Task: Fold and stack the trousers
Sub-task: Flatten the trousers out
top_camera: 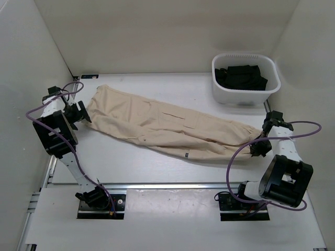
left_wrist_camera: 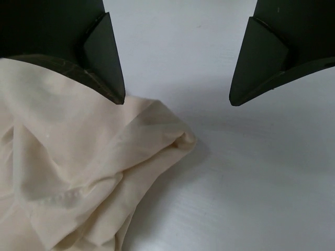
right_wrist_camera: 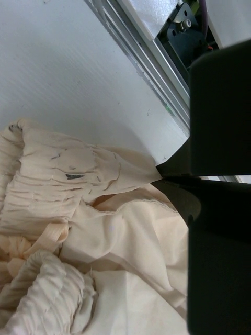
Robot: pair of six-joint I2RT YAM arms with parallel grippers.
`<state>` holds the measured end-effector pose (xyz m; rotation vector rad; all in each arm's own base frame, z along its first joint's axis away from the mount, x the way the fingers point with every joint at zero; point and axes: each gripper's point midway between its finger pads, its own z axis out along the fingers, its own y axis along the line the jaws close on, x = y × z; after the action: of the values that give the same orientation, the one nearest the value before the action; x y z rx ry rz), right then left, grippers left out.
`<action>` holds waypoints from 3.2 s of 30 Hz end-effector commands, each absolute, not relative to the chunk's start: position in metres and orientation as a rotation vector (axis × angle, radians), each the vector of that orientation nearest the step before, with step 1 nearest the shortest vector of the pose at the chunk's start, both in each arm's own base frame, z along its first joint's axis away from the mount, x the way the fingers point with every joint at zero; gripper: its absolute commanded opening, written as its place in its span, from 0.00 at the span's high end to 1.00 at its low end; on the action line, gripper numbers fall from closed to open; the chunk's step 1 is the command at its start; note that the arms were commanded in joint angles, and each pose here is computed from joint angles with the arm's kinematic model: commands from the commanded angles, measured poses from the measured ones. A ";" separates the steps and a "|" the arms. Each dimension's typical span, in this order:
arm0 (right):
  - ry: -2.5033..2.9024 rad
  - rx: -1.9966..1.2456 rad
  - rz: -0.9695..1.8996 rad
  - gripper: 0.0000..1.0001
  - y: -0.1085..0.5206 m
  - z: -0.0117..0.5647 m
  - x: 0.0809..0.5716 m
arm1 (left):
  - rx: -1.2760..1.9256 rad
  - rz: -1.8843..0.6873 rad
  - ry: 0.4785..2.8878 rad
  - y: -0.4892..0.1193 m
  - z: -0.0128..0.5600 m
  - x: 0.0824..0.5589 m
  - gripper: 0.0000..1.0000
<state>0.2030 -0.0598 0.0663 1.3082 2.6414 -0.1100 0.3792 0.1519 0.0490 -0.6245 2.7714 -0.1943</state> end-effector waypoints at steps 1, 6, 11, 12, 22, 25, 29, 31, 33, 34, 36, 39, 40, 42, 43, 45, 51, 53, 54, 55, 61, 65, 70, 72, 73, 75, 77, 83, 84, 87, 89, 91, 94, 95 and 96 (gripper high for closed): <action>2.641 1.305 -0.153 1.00 -0.062 0.066 0.195 | -0.518 -0.195 2.590 0.157 0.085 0.422 0.07; 2.658 1.313 -0.186 1.00 -0.064 0.068 0.189 | -0.518 -0.195 2.615 0.161 0.060 0.438 0.06; 2.631 1.334 -0.210 1.00 -0.068 0.085 0.193 | -0.529 -0.207 2.645 0.161 0.044 0.438 0.42; 2.611 1.327 -0.204 1.00 -0.069 0.089 0.196 | -0.531 -0.209 2.647 0.160 0.045 0.434 0.52; 2.551 1.307 -0.201 1.00 -0.073 0.113 0.203 | -0.649 -0.370 2.683 0.147 0.059 0.375 0.86; 2.523 1.289 -0.240 1.00 -0.077 0.124 0.195 | -0.743 -0.375 2.699 0.143 0.082 0.328 0.86; 2.502 1.222 -0.294 1.00 -0.080 0.144 0.176 | -0.870 -0.183 2.726 0.140 0.119 0.248 0.86; 2.475 1.191 -0.288 1.00 -0.080 0.157 0.173 | -0.902 -0.147 2.753 0.131 0.129 0.223 0.86; 2.484 1.150 -0.260 1.00 -0.077 0.165 0.176 | -0.914 -0.167 2.777 0.119 0.148 0.207 0.86; 2.490 1.139 -0.262 1.00 -0.077 0.168 0.175 | -0.908 -0.178 2.767 0.118 0.154 0.209 0.86; 2.547 1.099 -0.216 1.00 -0.071 0.163 0.178 | -0.874 -0.231 2.760 0.119 0.158 0.228 0.86; 2.634 1.047 -0.091 1.00 -0.059 0.150 0.193 | -0.863 -0.355 2.850 0.123 0.131 0.264 0.86; 2.656 1.035 -0.059 1.00 -0.056 0.146 0.197 | -0.832 -0.397 2.795 0.132 0.140 0.292 0.86; 2.692 1.045 -0.047 1.00 -0.057 0.135 0.205 | -0.824 -0.451 2.779 0.147 0.131 0.325 0.86; 2.698 1.046 -0.035 1.00 -0.056 0.132 0.209 | -0.846 -0.537 2.802 0.151 0.107 0.342 0.75; 2.717 1.052 -0.036 1.00 -0.058 0.124 0.216 | -0.782 -0.536 2.730 0.168 0.113 0.383 0.66; 2.750 1.047 -0.041 1.00 -0.060 0.116 0.218 | -0.682 -0.548 2.754 0.158 0.088 0.426 0.24; 2.759 1.050 -0.042 1.00 -0.059 0.114 0.216 | -0.674 -0.520 2.743 0.155 0.099 0.416 0.20; 2.757 1.050 -0.041 1.00 -0.058 0.113 0.214 | -0.668 -0.500 2.735 0.154 0.104 0.411 0.17; 2.757 1.050 -0.041 1.00 -0.058 0.113 0.214 | -0.659 -0.473 2.720 0.153 0.111 0.406 0.16; 2.767 1.053 -0.042 1.00 -0.054 0.103 0.201 | -0.634 -0.226 2.553 0.152 0.144 0.345 0.01; 2.774 1.072 -0.061 1.00 -0.055 0.099 0.198 | -0.653 -0.132 2.613 0.135 0.106 0.302 0.05; 2.755 1.084 -0.076 1.00 -0.058 0.102 0.200 | -0.797 -0.127 2.720 0.146 0.048 0.271 0.41; 2.741 1.093 -0.074 1.00 -0.058 0.105 0.203 | -0.812 -0.128 2.721 0.153 0.041 0.276 0.43; 2.741 1.093 -0.074 1.00 -0.058 0.105 0.203 | -0.813 -0.129 2.724 0.157 0.035 0.281 0.43; 2.732 1.090 -0.073 1.00 -0.058 0.107 0.203 | -0.793 -0.123 2.684 0.164 0.043 0.295 0.34; 2.710 1.097 -0.069 1.00 -0.059 0.108 0.205 | -0.780 -0.123 2.658 0.168 0.045 0.304 0.32; 2.692 1.089 -0.053 1.00 -0.056 0.109 0.204 | -0.786 -0.130 2.672 0.169 0.035 0.305 0.21; 2.692 1.089 -0.053 1.00 -0.056 0.109 0.204 | -0.781 -0.153 2.668 0.166 0.035 0.307 0.21; 2.692 1.089 -0.053 1.00 -0.056 0.109 0.204 | -0.778 -0.169 2.696 0.163 0.024 0.308 0.21; 2.691 1.090 -0.067 1.00 -0.058 0.109 0.203 | -0.775 -0.190 2.736 0.156 0.011 0.307 0.26; 2.685 1.104 -0.065 1.00 -0.058 0.109 0.204 | -0.805 -0.286 2.801 0.142 -0.006 0.297 0.46; 2.698 1.123 -0.066 1.00 -0.058 0.109 0.206 | -0.850 -0.484 2.869 0.114 -0.011 0.282 0.86; 2.704 1.125 -0.067 1.00 -0.059 0.113 0.208 | -0.858 -0.494 2.882 0.113 -0.007 0.280 0.86; 2.666 1.112 -0.061 1.00 -0.065 0.132 0.226 | -0.888 -0.512 2.876 0.114 0.009 0.275 0.86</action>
<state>0.1985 -0.0556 0.1056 1.1269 2.7350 -0.0678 0.3038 0.1437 0.0120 -0.8127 2.7694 -0.3263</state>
